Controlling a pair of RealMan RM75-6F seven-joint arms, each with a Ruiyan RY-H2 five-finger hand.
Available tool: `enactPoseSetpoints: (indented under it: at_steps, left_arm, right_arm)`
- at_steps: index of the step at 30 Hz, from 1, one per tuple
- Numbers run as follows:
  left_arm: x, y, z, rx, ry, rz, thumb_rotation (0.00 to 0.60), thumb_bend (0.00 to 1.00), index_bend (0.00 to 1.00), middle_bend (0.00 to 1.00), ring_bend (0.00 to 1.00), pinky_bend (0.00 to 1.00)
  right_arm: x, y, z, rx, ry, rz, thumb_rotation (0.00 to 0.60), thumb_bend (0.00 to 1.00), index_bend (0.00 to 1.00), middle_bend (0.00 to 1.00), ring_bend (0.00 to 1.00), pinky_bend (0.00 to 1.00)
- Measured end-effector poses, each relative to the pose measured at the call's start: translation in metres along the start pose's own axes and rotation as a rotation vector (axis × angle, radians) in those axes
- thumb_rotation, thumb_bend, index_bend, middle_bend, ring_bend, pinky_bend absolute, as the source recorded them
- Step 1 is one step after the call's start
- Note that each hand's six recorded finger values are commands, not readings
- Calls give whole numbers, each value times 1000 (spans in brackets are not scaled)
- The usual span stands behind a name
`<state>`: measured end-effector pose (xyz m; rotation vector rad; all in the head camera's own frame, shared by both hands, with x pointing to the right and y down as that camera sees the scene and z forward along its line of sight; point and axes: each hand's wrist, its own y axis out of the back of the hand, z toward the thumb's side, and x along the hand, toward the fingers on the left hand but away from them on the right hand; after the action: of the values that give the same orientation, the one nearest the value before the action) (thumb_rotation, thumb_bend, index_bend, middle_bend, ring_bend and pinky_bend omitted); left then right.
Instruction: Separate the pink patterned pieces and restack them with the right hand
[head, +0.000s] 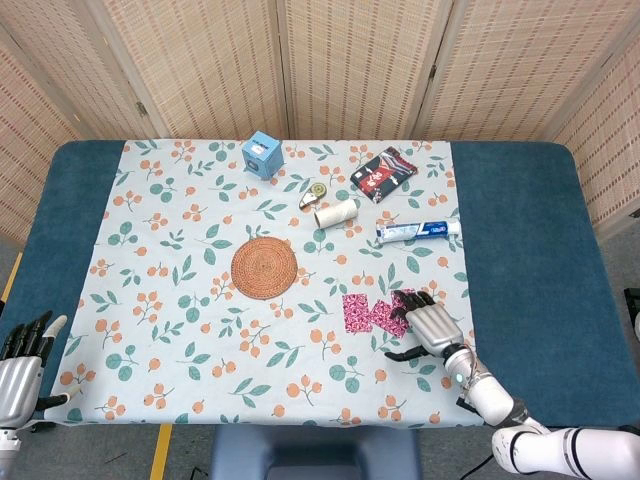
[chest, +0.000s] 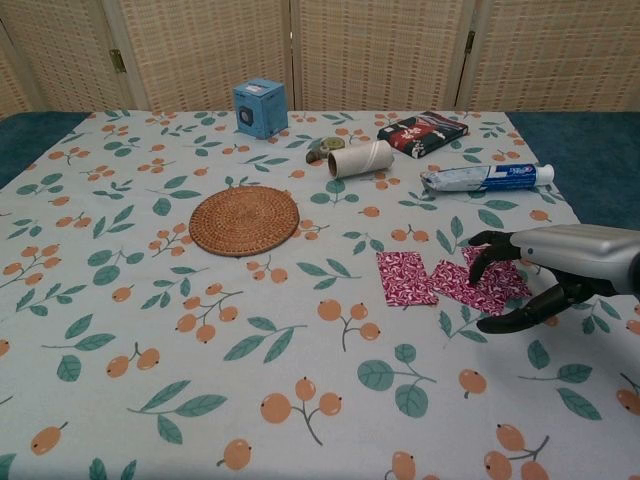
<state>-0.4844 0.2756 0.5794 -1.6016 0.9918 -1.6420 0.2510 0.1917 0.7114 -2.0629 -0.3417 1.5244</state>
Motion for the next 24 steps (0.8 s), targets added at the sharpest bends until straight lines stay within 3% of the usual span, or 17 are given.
enactPoseSetpoints:
  at_steps: [17, 24]
  left_arm:
    - [1, 1, 2, 4, -5, -6, 600, 170, 106, 4, 82, 0]
    - [0, 0, 4, 1, -11, -7, 600, 170, 106, 4, 82, 0]
  right_arm:
    - [48, -16, 15, 23, 81, 53, 236, 209, 245, 17, 0, 0]
    - [53, -11, 1, 17, 51, 27, 236, 209, 245, 18, 0, 0]
